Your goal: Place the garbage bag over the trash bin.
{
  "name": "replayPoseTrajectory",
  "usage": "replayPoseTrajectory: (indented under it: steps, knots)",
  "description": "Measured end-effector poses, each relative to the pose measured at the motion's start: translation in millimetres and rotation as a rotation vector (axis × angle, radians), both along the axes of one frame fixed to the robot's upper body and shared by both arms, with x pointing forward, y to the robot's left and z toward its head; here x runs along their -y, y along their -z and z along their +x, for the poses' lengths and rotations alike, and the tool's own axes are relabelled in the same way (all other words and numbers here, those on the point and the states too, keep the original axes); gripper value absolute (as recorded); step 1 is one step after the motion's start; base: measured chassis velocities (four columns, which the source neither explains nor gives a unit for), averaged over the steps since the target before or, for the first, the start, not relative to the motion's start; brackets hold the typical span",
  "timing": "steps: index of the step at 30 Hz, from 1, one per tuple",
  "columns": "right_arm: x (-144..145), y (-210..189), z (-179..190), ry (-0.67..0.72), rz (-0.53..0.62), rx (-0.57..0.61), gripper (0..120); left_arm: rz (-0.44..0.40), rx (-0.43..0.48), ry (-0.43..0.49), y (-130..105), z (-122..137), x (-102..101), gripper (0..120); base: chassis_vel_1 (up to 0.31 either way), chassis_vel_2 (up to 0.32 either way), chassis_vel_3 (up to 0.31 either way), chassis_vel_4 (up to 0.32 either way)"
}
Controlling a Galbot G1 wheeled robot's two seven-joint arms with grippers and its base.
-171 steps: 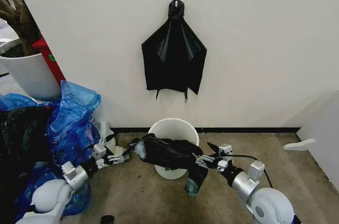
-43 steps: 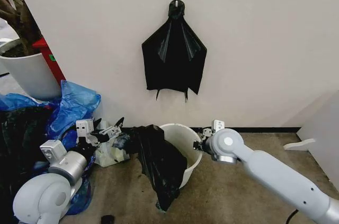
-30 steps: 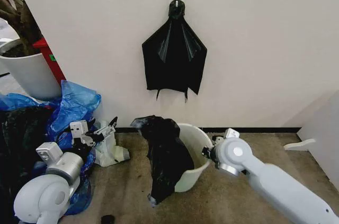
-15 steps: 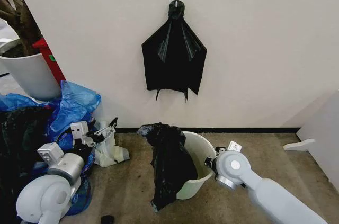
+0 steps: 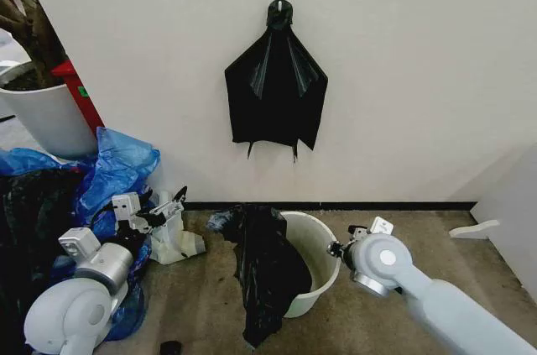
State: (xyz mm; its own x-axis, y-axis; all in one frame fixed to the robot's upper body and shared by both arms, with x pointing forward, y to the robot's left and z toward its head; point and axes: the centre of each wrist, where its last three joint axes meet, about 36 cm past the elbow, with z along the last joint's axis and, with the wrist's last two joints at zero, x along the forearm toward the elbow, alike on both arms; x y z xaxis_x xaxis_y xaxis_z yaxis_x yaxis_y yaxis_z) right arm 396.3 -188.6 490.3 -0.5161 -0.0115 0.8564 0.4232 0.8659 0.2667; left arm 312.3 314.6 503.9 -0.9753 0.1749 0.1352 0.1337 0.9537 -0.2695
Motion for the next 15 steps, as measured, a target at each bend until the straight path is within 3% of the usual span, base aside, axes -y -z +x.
replayPoseTrajectory:
  steps: [5,9,15]
  knots:
    - [-0.5,-29.1,-25.6,-0.102,-0.050,0.153,81,0.006,-0.005,-0.008,3.0,1.0,-2.2,100,0.000,0.000,0.000,0.000]
    - [-9.9,-48.0,-66.0,-0.315,-0.039,0.364,98,0.083,-0.031,-0.032,17.4,-0.6,-10.1,100,0.000,0.000,0.000,0.000]
    - [-22.6,-40.6,-81.9,-0.531,0.019,0.490,100,0.138,-0.062,-0.060,36.5,-5.4,-20.1,100,0.000,0.000,0.000,0.000]
